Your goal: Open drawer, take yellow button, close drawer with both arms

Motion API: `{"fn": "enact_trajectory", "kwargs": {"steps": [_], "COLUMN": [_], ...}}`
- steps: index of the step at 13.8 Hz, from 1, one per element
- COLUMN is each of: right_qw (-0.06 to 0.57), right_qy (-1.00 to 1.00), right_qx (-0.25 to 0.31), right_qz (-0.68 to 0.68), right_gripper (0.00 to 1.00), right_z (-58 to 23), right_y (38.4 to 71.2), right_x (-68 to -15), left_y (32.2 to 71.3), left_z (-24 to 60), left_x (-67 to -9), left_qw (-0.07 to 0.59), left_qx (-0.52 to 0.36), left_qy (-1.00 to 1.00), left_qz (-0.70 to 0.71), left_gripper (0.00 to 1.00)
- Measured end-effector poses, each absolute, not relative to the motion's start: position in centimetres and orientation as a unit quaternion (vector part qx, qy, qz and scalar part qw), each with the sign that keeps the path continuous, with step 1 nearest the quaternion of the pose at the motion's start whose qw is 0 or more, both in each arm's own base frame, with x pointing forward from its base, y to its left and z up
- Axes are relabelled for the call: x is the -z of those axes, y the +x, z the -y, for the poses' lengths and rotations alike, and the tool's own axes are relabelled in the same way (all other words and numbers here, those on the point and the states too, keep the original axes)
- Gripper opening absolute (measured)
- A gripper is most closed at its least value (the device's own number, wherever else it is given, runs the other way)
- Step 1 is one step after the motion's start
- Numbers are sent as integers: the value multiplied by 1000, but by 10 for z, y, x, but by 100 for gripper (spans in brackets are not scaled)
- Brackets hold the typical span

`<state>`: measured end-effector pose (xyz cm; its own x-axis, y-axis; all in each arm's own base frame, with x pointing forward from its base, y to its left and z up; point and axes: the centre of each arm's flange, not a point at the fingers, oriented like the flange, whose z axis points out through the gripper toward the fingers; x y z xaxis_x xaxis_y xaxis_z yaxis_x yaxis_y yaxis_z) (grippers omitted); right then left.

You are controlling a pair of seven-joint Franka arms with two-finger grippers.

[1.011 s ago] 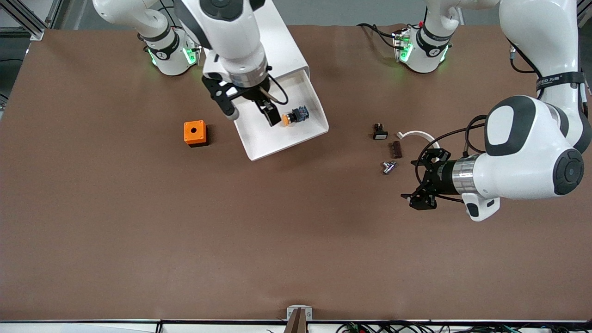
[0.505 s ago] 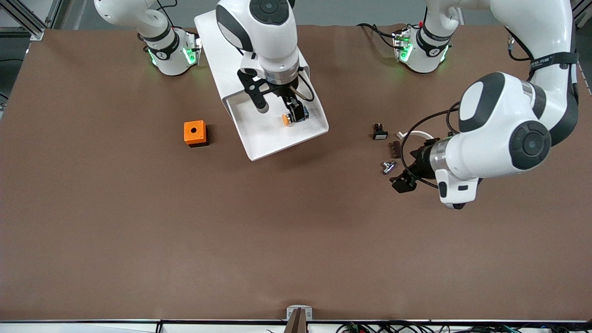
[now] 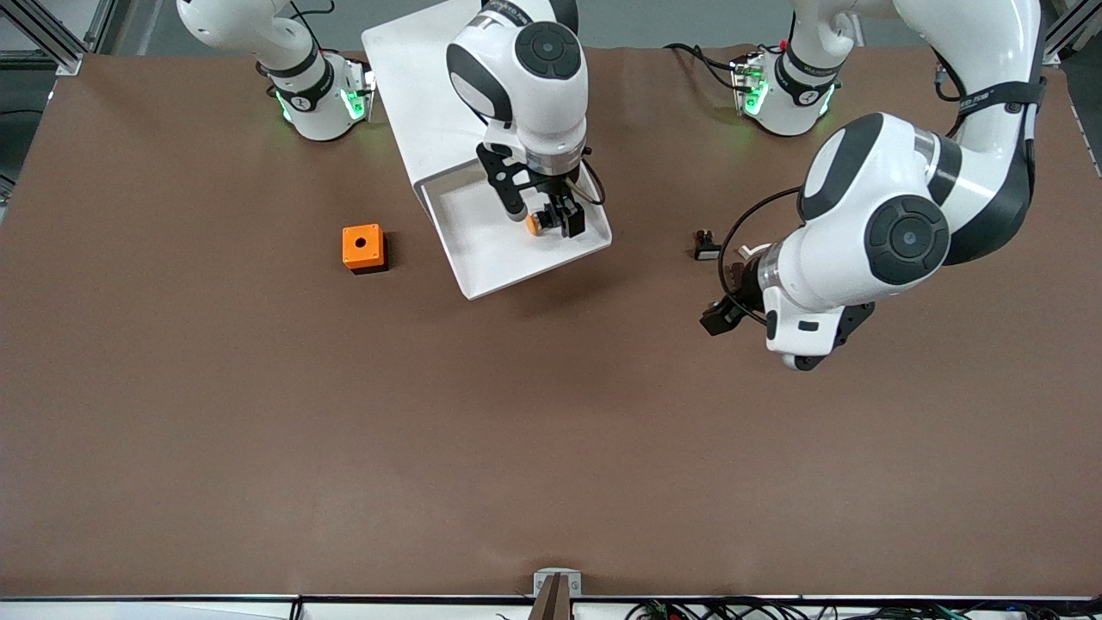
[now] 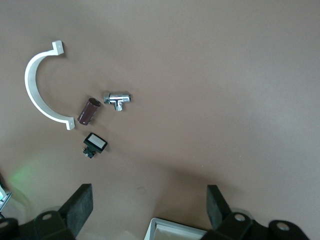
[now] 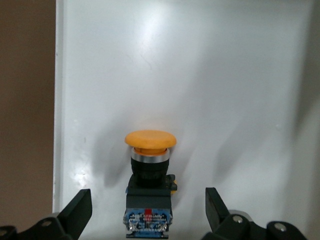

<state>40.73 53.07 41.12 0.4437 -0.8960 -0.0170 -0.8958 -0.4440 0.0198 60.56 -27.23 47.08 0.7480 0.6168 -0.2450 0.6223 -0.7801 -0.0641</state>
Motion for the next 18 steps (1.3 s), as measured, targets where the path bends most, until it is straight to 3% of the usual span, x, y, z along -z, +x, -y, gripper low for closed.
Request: {"fn": "enact_trajectory", "kwargs": {"steps": [5, 7, 12, 18], "right_qw": [10, 9, 7, 2], "right_qy": [851, 852, 851, 857], "right_qx": [13, 13, 11, 11], "right_qz": [524, 524, 524, 516], "right_gripper": [100, 96, 43, 41], "right_z": [-535, -535, -534, -517], "right_y": [404, 404, 406, 433], "right_x": [-403, -404, -406, -425], "left_y": [594, 587, 574, 564], "left_z": [298, 310, 328, 365], "left_x": [-461, -456, -453, -435], "left_qw": [18, 19, 14, 31], "left_qx": [128, 128, 126, 113], "left_qy": [945, 951, 964, 975], "left_qz": [-302, -280, -234, -187], "left_gripper": [100, 100, 100, 100]}}
